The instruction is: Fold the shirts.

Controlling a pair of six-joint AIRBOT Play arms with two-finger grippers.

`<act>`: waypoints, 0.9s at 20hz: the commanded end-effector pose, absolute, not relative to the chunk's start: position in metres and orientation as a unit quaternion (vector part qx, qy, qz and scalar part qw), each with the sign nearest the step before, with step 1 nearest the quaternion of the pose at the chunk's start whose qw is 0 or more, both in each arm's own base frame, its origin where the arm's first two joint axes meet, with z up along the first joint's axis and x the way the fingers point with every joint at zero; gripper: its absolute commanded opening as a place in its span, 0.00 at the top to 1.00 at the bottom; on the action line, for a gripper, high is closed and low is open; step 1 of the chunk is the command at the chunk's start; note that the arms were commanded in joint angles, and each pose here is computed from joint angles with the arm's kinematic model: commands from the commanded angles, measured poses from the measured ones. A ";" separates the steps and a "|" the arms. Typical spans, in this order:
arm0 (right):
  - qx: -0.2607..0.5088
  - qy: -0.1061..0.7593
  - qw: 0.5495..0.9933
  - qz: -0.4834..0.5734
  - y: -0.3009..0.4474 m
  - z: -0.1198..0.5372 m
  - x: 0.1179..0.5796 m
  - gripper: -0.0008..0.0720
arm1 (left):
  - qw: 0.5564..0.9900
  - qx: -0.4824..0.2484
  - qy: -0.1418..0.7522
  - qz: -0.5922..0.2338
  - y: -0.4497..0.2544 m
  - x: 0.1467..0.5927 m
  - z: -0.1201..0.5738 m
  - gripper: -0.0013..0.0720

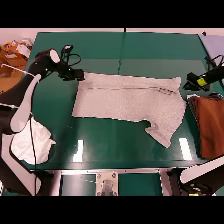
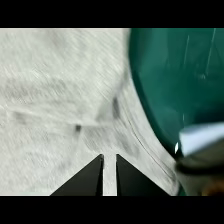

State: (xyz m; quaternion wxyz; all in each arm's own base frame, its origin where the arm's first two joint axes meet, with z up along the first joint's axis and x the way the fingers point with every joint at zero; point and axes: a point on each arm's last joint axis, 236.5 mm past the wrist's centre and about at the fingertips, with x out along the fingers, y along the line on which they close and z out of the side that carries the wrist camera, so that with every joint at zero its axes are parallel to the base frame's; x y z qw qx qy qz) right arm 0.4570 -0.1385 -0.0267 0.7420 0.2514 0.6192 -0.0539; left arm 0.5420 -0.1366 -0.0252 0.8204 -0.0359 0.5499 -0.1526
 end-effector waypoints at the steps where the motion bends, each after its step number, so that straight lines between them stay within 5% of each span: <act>1: 0.280 0.656 0.696 -0.084 -0.151 -0.010 0.414 0.85 | 0.778 0.006 0.615 -0.132 -0.115 0.509 0.000 0.20; 2: 0.287 0.659 0.689 -0.089 -0.151 -0.009 0.401 0.86 | 0.765 0.011 0.631 -0.130 -0.111 0.499 0.002 0.67; 3: 0.296 0.659 0.684 -0.095 -0.148 -0.009 0.388 0.93 | 0.749 0.013 0.649 -0.133 -0.111 0.487 0.001 0.96; 9: 0.355 0.643 0.661 -0.154 -0.107 -0.021 0.266 0.95 | 0.712 -0.027 0.682 -0.162 -0.128 0.440 0.018 0.95; 10: 0.371 0.648 0.644 -0.165 -0.095 -0.031 0.241 0.83 | 0.714 -0.031 0.680 -0.162 -0.127 0.429 0.020 0.95; 12: 0.387 0.667 0.614 -0.169 -0.067 -0.055 0.201 0.43 | 0.720 -0.040 0.676 -0.153 -0.122 0.397 0.013 0.95; 16: 0.431 0.658 0.604 -0.127 -0.025 -0.092 0.189 0.42 | 0.736 -0.102 0.661 -0.105 -0.112 0.323 -0.026 0.95; 17: 0.442 0.641 0.617 -0.112 -0.019 -0.094 0.199 0.42 | 0.741 -0.124 0.655 -0.085 -0.110 0.312 -0.037 0.91; 18: 0.451 0.622 0.632 -0.099 -0.017 -0.093 0.210 0.42 | 0.746 -0.146 0.644 -0.081 -0.113 0.308 -0.044 0.36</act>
